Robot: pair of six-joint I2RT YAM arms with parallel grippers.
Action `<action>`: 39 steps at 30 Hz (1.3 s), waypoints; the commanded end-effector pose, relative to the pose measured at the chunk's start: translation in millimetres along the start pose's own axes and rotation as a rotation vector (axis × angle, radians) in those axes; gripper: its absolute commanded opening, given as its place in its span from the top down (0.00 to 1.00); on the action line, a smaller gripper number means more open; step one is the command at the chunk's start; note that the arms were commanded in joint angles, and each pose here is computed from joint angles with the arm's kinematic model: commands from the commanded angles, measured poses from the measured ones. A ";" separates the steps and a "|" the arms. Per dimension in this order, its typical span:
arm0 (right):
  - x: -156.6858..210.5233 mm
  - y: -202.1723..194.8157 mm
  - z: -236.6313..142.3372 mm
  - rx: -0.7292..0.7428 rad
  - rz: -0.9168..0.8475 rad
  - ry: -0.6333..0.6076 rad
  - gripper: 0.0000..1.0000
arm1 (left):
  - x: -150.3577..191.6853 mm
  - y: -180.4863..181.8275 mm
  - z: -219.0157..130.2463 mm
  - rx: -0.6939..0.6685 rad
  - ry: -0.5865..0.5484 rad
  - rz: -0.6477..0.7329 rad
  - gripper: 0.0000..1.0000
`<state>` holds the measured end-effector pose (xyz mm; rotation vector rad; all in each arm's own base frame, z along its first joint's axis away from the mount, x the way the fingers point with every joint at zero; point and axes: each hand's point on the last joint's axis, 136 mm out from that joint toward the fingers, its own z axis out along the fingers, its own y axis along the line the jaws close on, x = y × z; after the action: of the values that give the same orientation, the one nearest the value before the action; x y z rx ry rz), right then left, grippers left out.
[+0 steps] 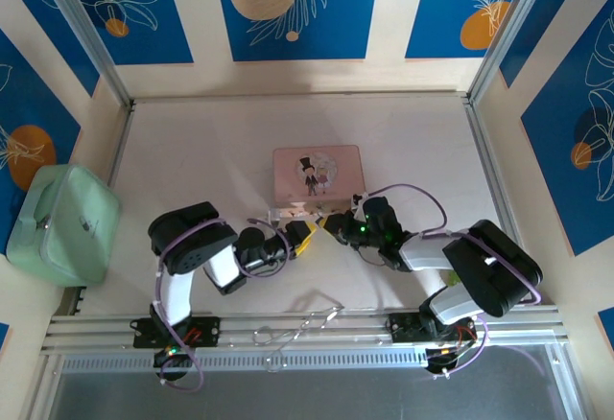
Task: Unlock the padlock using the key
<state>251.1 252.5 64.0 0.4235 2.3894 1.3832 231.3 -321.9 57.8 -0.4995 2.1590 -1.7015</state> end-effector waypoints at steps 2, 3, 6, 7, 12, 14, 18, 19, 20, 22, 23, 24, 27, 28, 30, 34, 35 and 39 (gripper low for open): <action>12.1 -2.3 -0.3 0.008 -0.071 0.080 1.00 | 9.7 55.5 -20.6 -0.272 0.048 -0.011 0.37; 10.6 -0.1 -1.8 0.006 -0.084 0.079 1.00 | 8.1 52.7 -22.6 -0.288 0.049 0.009 0.37; 6.2 5.6 -6.4 0.000 -0.121 0.079 1.00 | -0.6 41.3 -30.5 -0.360 0.044 0.099 0.38; 5.0 7.8 -8.0 -0.002 -0.134 0.081 1.00 | -5.4 33.4 -34.1 -0.393 0.038 0.154 0.38; 6.4 16.9 -12.1 -0.030 -0.192 0.112 1.00 | -39.8 -18.3 -67.1 -0.602 -0.025 0.491 0.30; 8.9 19.7 -11.7 -0.041 -0.217 0.132 1.00 | -52.2 -34.5 -75.9 -0.650 -0.045 0.587 0.26; 13.3 21.7 -9.3 -0.053 -0.260 0.171 1.00 | -64.2 -43.1 -78.2 -0.746 -0.014 0.733 0.20; 14.3 21.5 -8.8 -0.055 -0.270 0.178 1.00 | -65.0 -44.4 -76.5 -0.759 -0.001 0.750 0.16; 15.0 21.6 -8.6 -0.055 -0.276 0.184 1.00 | -66.4 -44.6 -76.9 -0.775 0.006 0.757 0.14; 16.6 20.8 -9.0 -0.059 -0.287 0.190 1.00 | -69.8 -47.0 -77.3 -0.795 0.007 0.758 0.11; 17.5 20.9 -9.4 -0.062 -0.289 0.194 1.00 | -70.2 -48.4 -76.2 -0.789 0.007 0.753 0.11; 18.4 21.0 -9.5 -0.066 -0.297 0.197 1.00 | -70.2 -49.8 -74.5 -0.779 0.007 0.746 0.11; 21.3 22.9 -10.5 -0.085 -0.320 0.209 1.00 | -72.6 -46.2 -73.0 -0.785 -0.002 0.695 0.13; 21.3 22.7 -10.9 -0.085 -0.325 0.210 1.00 | -71.9 -42.8 -71.8 -0.787 0.009 0.672 0.15; 22.1 24.0 -11.9 -0.093 -0.338 0.217 1.00 | -70.6 -39.0 -68.0 -0.784 0.025 0.640 0.18; 25.0 28.8 -14.1 -0.109 -0.368 0.242 1.00 | -69.9 -39.7 -63.4 -0.759 0.020 0.618 0.19; 25.8 27.9 -14.7 -0.105 -0.373 0.247 1.00 | -71.3 -40.7 -63.6 -0.756 0.011 0.617 0.19; 22.0 24.9 -18.6 -0.098 -0.381 0.252 1.00 | -75.3 -38.5 -61.1 -0.739 -0.001 0.584 0.19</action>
<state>228.4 257.0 78.8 -0.1441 2.4405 1.3908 263.4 -239.4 107.7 0.0351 2.5601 -0.5307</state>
